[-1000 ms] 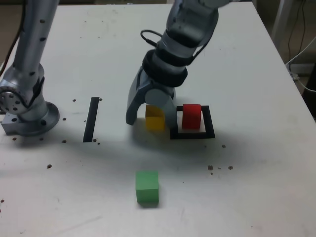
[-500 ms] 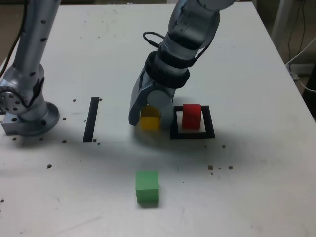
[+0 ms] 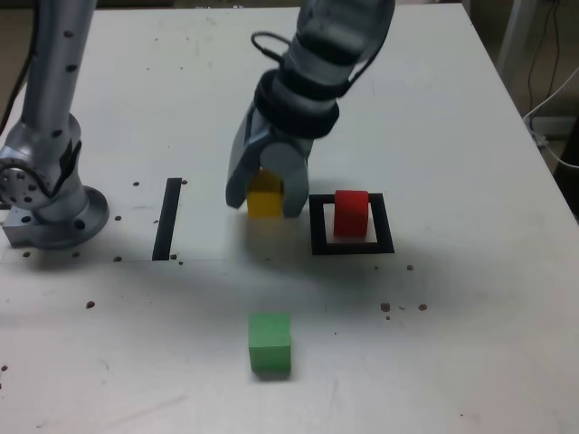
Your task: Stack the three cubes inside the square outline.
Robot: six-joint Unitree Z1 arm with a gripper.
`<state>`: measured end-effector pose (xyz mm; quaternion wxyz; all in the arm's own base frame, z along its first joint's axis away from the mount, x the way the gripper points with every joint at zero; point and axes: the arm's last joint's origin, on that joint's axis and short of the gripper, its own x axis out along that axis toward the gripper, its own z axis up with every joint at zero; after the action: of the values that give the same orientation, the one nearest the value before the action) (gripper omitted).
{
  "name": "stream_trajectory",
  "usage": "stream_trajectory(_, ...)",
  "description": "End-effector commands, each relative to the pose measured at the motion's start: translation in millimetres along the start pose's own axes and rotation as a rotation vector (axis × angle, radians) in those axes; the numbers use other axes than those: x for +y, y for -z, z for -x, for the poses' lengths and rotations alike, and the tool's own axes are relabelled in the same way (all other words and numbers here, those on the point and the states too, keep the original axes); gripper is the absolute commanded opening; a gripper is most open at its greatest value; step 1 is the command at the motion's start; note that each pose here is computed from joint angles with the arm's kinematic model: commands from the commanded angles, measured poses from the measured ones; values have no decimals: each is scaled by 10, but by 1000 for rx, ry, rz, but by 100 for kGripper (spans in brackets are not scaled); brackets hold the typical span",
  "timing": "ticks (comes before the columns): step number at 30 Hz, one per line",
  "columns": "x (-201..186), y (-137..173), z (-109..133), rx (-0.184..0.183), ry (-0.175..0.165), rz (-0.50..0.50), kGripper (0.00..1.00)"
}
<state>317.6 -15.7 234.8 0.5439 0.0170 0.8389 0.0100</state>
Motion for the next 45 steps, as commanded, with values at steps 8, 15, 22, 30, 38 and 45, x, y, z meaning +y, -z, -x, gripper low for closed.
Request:
stream_trajectory(8,13,-14,399,-59,-22,-3,30)
stream_trajectory(15,-2,-171,540,-88,-16,-11,30)
stream_trajectory(22,-59,-314,619,-121,-10,-24,30)
stream_trajectory(30,-119,-434,609,-121,-4,-37,29)
stream_trajectory(38,-140,-510,568,-112,-4,-41,29)
stream_trajectory(45,-147,-572,534,-106,-3,-42,29)
